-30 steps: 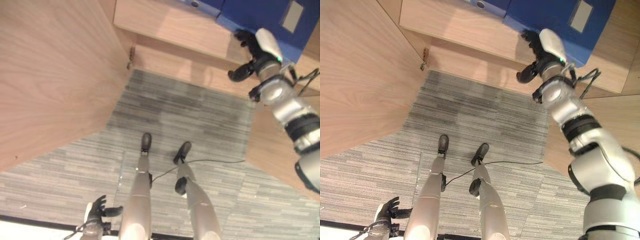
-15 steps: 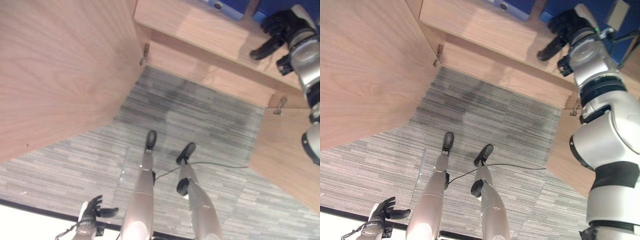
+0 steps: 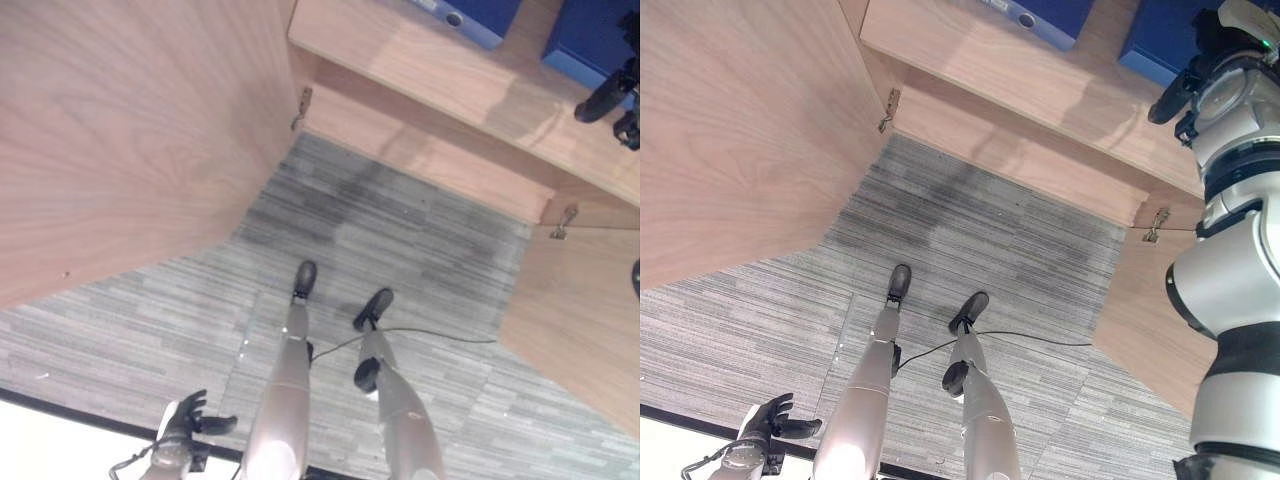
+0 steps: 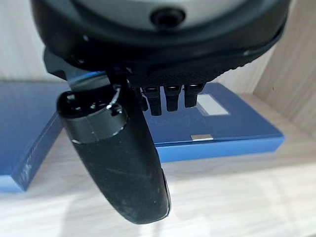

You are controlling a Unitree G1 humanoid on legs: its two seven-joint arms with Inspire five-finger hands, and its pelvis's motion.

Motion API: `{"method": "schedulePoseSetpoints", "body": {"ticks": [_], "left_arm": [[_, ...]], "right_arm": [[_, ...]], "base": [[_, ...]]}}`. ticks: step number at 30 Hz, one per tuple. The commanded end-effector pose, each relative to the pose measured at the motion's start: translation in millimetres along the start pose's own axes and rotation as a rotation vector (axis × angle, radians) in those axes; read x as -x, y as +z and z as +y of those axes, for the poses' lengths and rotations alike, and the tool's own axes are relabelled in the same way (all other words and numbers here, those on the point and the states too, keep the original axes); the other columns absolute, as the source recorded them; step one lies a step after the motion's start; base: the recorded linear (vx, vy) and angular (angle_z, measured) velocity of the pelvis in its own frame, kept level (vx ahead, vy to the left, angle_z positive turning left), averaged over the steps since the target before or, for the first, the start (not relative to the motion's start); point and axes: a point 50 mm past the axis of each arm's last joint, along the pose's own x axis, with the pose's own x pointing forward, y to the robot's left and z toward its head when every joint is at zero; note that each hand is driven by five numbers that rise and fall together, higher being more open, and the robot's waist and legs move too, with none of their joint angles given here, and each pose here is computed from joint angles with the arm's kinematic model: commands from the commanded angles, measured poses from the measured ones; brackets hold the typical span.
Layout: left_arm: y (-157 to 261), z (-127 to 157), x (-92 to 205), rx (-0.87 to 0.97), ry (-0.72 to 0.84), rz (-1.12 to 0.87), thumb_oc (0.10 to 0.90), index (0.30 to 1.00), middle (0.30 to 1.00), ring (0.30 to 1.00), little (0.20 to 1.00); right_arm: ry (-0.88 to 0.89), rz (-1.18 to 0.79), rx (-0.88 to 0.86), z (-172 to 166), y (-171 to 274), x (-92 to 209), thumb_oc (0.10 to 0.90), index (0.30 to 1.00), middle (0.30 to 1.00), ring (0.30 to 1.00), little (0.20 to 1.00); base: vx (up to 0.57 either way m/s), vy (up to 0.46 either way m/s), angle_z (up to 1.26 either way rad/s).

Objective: Put the empty folder in the office cabinet

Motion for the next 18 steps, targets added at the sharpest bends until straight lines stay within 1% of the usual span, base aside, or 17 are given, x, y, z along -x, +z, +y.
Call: {"method": "schedulePoseSetpoints", "body": {"ticks": [1, 5, 6, 7, 11, 13, 14, 18], "left_arm": [[-58.8, 36.7, 17.6, -0.081, 0.085, 0.199, 0.800, 0.900, 0.900, 0.900, 0.900], [-61.6, 36.0, 18.2, -0.058, 0.096, 0.211, 0.800, 0.900, 0.900, 0.900, 0.900], [-61.6, 36.0, 18.3, -0.058, 0.096, 0.212, 0.800, 0.900, 0.900, 0.900, 0.900], [-62.5, 35.1, 18.2, -0.044, 0.102, 0.219, 0.800, 0.900, 0.900, 0.900, 0.900], [-65.0, 33.1, 18.5, -0.015, 0.114, 0.236, 0.800, 0.900, 0.900, 0.900, 0.900], [-65.1, 33.3, 18.6, -0.015, 0.114, 0.236, 0.800, 0.900, 0.900, 0.900, 0.900], [-66.0, 32.8, 18.6, -0.005, 0.122, 0.244, 0.800, 0.900, 0.900, 0.900, 0.900], [-68.0, 30.5, 19.1, 0.015, 0.141, 0.257, 0.800, 0.900, 0.900, 0.900, 0.900]], "right_arm": [[-0.237, 0.048, 0.034, -65.7, -16.2, 4.5, 0.800, 0.900, 0.900, 0.900, 0.900], [-0.213, -0.095, -0.007, -48.9, 19.1, 3.6, 0.800, 0.900, 0.900, 0.900, 0.900], [-0.213, -0.095, -0.007, -48.8, 19.2, 3.6, 0.800, 0.900, 0.900, 0.900, 0.900], [-0.194, -0.159, -0.016, -38.8, 35.1, 4.6, 0.800, 0.900, 0.900, 0.900, 0.900], [-0.163, -0.290, -0.041, -21.2, 66.2, 10.0, 0.800, 0.900, 0.900, 0.900, 0.900], [-0.163, -0.290, -0.041, -21.0, 66.2, 10.0, 0.800, 0.900, 0.900, 0.900, 0.900], [-0.159, -0.335, -0.062, -14.7, 76.7, 13.0, 0.800, 0.900, 0.900, 0.900, 0.900], [-0.213, -0.333, -0.102, -7.0, 81.3, 14.4, 0.800, 0.900, 0.900, 0.900, 0.900]], "base": [[0.00, 0.000, 0.00], [-0.01, 0.003, -0.02], [-0.02, 0.001, -0.05], [-0.02, -0.001, -0.05], [-0.01, 0.000, -0.01], [0.00, 0.000, 0.00], [0.00, 0.000, 0.00], [0.00, 0.000, 0.00]]}}
